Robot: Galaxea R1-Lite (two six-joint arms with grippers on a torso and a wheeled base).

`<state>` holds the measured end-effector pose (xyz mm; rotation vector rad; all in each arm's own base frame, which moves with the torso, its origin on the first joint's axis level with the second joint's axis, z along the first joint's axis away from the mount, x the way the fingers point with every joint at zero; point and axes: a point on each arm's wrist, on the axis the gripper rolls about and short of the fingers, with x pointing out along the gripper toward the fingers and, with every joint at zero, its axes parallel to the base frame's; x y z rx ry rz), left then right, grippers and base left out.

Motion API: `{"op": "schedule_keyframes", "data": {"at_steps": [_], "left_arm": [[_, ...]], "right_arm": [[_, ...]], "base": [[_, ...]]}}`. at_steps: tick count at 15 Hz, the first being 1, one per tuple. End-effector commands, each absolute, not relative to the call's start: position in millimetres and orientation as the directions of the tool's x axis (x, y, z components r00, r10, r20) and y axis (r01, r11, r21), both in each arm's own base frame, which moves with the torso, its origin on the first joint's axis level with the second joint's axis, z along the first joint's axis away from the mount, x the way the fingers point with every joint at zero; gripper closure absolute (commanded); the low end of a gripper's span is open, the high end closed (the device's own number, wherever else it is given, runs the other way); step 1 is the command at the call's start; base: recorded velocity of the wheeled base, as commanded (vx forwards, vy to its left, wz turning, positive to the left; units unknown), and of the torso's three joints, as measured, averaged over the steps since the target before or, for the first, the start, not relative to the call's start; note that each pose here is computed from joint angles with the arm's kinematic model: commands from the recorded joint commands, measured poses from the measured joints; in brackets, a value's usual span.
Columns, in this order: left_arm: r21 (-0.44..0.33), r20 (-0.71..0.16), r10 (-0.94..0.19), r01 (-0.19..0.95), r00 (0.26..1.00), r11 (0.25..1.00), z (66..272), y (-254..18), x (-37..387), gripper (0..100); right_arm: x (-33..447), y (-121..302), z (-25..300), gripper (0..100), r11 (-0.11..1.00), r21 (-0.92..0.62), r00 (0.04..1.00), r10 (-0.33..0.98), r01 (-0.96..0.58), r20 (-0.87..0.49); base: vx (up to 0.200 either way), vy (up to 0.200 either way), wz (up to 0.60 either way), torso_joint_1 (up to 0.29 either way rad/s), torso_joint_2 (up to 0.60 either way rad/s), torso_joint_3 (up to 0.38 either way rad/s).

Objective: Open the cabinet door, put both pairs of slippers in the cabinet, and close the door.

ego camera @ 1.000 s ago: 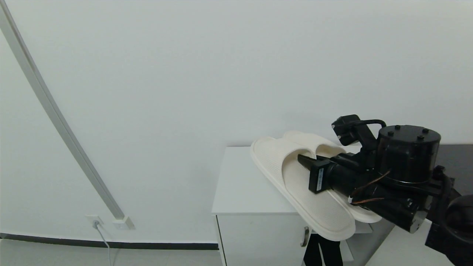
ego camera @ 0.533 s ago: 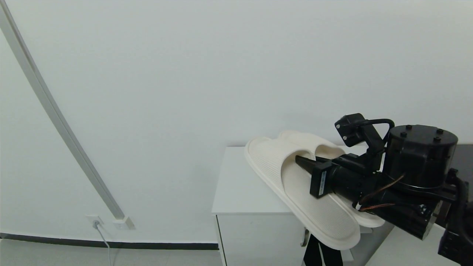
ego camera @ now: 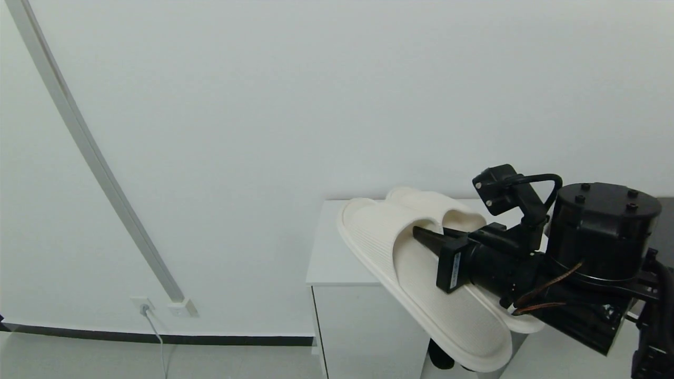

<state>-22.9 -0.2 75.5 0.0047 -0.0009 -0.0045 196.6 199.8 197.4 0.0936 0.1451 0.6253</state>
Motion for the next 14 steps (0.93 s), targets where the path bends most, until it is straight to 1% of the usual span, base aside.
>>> {"op": "schedule_keyframes", "data": {"at_steps": [1, 3, 14], "left_arm": [[0.005, 0.000, -0.005, 0.005, 1.000, 1.000, 75.5, -0.2, -22.8, 100], [0.005, 0.000, -0.003, 0.003, 1.000, 1.000, 75.5, -0.1, -22.8, 100], [0.005, 0.000, -0.003, 0.003, 1.000, 1.000, 75.5, -0.1, -22.8, 100]], "right_arm": [[194.9, 200.3, 197.0, 100, 0.804, 0.130, 0.798, 0.593, -0.580, -0.109], [195.1, 200.5, 196.6, 100, 0.805, 0.130, 0.798, 0.592, -0.579, -0.110], [190.0, 201.2, 191.4, 100, 0.798, 0.119, 0.788, 0.602, -0.590, -0.128]], "base": [[-0.200, 0.000, 0.00, -0.012, -0.01, 0.007], [-0.200, 0.000, 0.00, 0.000, 0.00, 0.005], [0.000, 0.000, 0.00, 0.000, 0.00, 0.000]]}}
